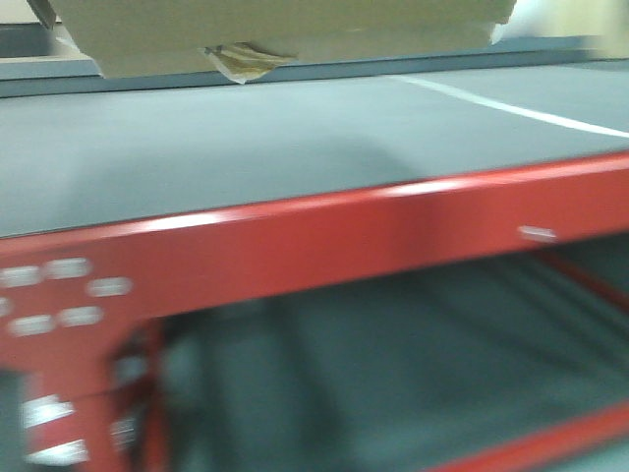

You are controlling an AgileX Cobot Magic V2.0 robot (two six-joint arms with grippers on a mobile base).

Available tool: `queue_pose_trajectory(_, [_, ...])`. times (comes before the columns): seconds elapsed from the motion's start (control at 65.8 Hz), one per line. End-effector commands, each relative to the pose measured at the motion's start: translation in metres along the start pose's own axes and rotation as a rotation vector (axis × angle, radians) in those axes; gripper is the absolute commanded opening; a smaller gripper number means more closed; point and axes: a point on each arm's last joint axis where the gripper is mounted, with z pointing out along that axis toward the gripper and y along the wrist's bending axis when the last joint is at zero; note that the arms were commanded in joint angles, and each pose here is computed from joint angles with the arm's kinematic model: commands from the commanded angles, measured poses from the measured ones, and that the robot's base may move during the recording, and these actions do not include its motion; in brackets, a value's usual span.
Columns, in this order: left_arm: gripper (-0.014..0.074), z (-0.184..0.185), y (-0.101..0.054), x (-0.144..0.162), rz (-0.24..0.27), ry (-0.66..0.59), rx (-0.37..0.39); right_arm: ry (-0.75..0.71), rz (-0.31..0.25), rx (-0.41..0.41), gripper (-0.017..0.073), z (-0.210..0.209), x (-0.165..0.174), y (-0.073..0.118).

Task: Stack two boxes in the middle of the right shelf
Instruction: 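Hold the boxes with both grippers while driving to the steel shelf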

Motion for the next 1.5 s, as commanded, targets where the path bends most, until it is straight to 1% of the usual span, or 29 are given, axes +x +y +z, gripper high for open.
queue_pose_trajectory(0.0, [-0.0111,-0.0001,-0.0031,-0.0022,0.006,-0.019,0.016,-0.13,0.018,-0.09,-0.0153,-0.0117,-0.0161,0.0068])
queue_pose_trajectory(1.488, [-0.0111,-0.0001,-0.0031,-0.0022,0.006,-0.019,0.016,-0.13,0.018,-0.09,-0.0153,-0.0117,-0.0161,0.0068])
